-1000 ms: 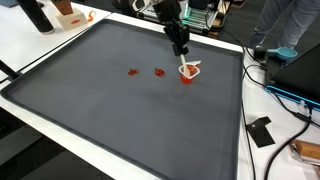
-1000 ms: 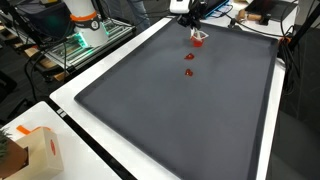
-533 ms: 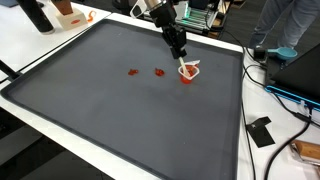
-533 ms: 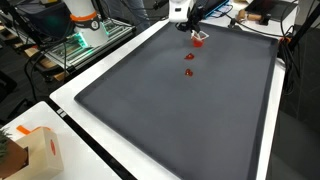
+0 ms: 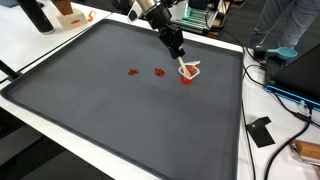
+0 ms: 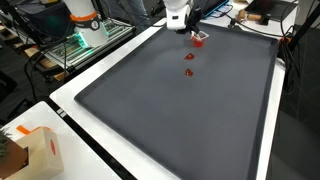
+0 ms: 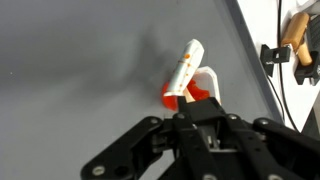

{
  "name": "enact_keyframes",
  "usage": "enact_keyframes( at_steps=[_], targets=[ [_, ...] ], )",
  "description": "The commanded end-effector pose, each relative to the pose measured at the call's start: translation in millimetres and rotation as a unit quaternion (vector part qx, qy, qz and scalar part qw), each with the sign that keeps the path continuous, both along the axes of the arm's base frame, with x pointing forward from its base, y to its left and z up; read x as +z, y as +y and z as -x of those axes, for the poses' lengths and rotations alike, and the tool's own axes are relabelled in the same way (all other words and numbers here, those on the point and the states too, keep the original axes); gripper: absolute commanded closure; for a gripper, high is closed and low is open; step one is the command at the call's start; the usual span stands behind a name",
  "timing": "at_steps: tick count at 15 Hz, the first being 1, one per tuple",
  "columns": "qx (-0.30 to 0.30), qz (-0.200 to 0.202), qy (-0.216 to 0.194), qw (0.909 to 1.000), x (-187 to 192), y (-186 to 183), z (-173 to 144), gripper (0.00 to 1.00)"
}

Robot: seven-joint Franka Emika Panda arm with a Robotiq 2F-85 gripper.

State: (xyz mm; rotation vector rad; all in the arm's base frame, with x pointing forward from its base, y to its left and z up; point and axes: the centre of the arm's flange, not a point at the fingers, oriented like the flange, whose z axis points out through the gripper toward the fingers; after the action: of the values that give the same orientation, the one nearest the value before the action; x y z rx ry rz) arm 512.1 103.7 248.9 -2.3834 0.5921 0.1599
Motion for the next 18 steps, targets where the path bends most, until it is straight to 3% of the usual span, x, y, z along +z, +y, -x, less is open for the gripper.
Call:
enact_keyframes(
  at_steps=[1,18],
  targets=[
    [0.012,-0.031,-0.003,0.9994,-14.2,-12.0,5.2,0.94],
    [0.023,-0.080,-0.065,0.9944,-32.8,-27.8,4.7,0.94]
  ],
)
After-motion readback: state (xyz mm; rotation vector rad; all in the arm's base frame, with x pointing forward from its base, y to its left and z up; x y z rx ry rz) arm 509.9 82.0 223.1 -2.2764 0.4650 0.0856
